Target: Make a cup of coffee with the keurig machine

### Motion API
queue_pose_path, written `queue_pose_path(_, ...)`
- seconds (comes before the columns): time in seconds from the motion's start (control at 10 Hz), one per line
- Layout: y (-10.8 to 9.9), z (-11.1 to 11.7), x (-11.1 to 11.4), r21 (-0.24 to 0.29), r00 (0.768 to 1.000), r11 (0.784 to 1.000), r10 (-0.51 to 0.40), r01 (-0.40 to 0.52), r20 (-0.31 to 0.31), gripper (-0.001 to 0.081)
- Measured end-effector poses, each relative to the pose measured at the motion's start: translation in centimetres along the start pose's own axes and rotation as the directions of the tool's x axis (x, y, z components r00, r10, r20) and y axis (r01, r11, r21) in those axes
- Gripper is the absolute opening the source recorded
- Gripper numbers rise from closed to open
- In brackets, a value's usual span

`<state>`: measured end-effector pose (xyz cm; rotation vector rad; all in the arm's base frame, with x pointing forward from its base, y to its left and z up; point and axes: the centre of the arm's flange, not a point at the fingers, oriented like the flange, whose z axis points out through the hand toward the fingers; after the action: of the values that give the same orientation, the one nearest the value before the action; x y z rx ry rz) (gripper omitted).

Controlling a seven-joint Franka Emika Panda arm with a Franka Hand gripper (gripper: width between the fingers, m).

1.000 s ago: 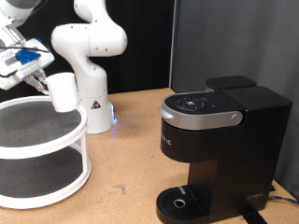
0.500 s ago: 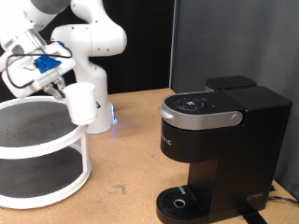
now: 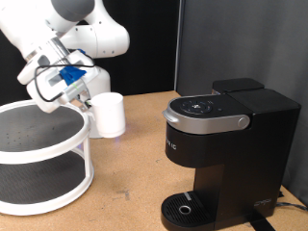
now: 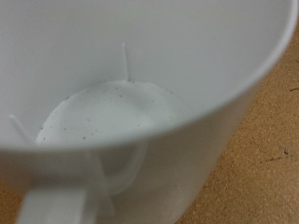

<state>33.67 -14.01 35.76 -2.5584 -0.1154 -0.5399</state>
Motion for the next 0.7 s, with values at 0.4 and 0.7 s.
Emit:
queue_pose_path(0.4, -0.7, 1.6, 1.0, 0.011, 1.0, 1.0, -0.007, 0.007, 0.019, 0.0074)
queue_pose_path(0.7, -0.5, 2.7, 0.3, -0.026, 1.0, 1.0, -0.006, 0.007, 0.026, 0.0074)
